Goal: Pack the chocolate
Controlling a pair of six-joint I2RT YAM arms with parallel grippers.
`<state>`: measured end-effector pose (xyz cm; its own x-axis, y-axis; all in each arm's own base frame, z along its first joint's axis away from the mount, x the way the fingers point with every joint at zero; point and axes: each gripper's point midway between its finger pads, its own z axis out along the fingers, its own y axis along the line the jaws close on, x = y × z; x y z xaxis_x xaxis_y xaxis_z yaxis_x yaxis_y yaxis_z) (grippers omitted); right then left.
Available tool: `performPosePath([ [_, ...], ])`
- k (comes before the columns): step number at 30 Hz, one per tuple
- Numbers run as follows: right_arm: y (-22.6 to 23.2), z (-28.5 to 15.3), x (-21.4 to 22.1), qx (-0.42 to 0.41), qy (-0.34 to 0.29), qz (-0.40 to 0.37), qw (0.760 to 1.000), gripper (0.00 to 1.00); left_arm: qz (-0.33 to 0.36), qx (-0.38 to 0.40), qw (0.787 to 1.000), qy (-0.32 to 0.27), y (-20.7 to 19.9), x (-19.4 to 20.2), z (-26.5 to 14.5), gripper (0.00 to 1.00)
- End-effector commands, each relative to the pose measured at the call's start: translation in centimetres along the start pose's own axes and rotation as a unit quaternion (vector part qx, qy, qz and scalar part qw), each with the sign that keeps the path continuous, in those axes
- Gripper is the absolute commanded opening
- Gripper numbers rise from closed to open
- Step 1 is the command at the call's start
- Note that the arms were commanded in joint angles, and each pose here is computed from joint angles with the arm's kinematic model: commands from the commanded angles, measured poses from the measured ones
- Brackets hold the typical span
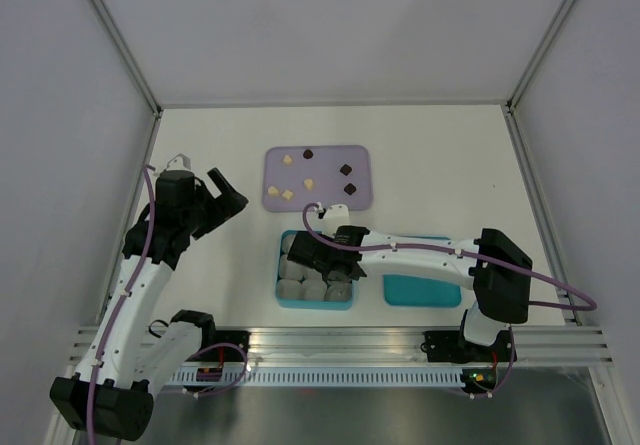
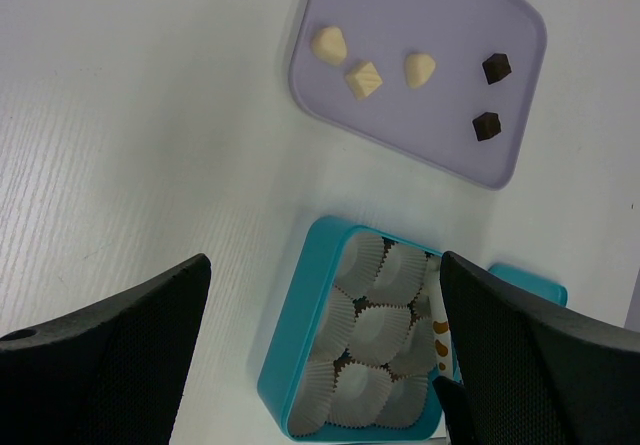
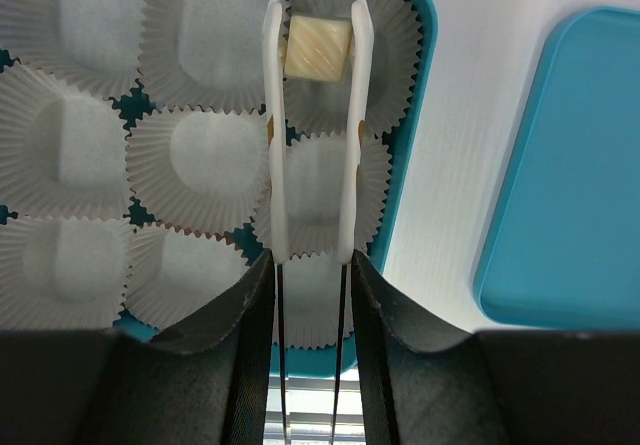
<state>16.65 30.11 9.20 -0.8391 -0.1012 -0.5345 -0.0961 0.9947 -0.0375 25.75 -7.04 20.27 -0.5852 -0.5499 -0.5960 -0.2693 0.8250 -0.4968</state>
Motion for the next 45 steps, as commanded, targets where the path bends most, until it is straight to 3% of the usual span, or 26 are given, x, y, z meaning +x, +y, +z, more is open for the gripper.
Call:
performPosePath([
  [1, 0.3, -0.6, -1.0, 0.003, -0.014, 0.006, 1.000, 0.06, -0.014, 0.022, 1.000, -0.011, -1.1, -0.5, -0.2, 1.00],
  [45, -0.8, 0.4, 0.7, 0.020, 0.004, 0.001, 1.000, 0.05, -0.010, 0.022, 1.000, -0.007, -1.1, -0.4, 0.1, 1.00],
])
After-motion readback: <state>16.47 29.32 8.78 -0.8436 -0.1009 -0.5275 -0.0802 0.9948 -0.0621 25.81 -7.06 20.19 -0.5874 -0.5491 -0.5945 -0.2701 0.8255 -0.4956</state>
